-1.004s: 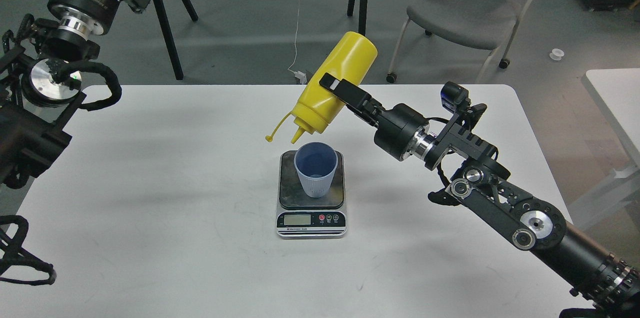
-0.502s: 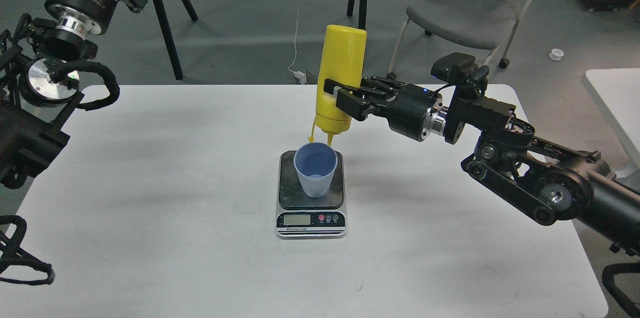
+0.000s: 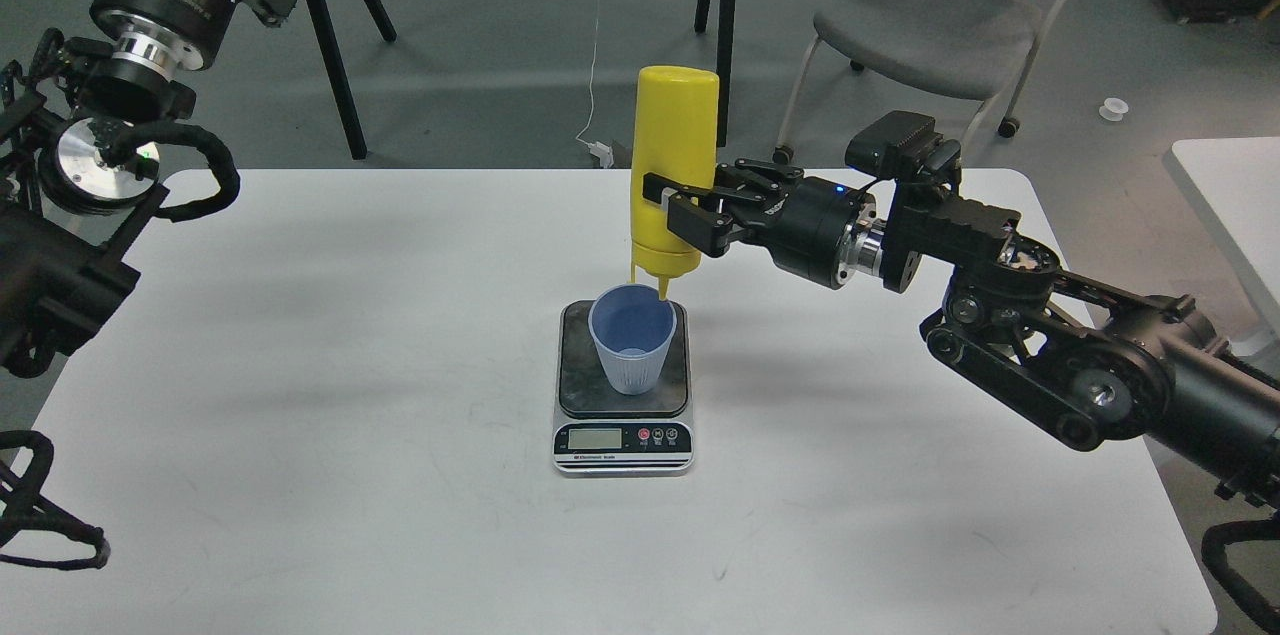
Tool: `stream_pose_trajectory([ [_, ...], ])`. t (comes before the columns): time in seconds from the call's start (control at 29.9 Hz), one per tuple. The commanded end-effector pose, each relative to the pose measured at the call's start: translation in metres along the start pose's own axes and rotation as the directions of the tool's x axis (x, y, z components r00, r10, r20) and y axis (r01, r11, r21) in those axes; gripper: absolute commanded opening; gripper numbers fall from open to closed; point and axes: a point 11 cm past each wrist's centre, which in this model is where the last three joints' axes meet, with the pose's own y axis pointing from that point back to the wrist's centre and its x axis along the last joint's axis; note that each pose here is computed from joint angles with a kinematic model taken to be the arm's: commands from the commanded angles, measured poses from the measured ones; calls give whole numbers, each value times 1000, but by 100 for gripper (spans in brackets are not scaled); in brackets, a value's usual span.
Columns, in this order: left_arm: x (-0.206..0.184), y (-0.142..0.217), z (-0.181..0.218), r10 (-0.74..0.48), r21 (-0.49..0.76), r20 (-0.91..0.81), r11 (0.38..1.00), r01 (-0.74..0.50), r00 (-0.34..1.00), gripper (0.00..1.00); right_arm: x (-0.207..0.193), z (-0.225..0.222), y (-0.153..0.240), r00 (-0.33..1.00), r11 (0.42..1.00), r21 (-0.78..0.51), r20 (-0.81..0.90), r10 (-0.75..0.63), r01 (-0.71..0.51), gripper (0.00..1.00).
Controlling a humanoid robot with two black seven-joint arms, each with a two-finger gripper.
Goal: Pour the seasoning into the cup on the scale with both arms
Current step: 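Hold the bottle inverted over the cup to pour, then turn the bottle upright and lower it back onto the table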
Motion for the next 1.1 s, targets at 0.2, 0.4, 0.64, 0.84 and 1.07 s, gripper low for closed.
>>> stream_pose_trajectory([
  [0.2,-4,-2,-10,-7,9,-17,1000,7,1000,99,76,34,40,967,973,-65,117,226,-220,36],
  [0.4,-4,-2,-10,-9,9,-17,1000,9,1000,99,93,56,69,778,919,-153,493,389,-363,35],
  [0.64,-4,-2,-10,-7,9,-17,1000,7,1000,99,62,81,101,473,872,-271,754,456,-409,35],
  [0.84,-4,-1,-12,-6,12,-22,1000,6,1000,99,24,93,117,198,852,-353,870,450,-387,35],
  [1.07,1,4,-18,9,23,-28,1000,-8,1000,99,-19,93,137,-225,848,-363,929,295,-386,35],
])
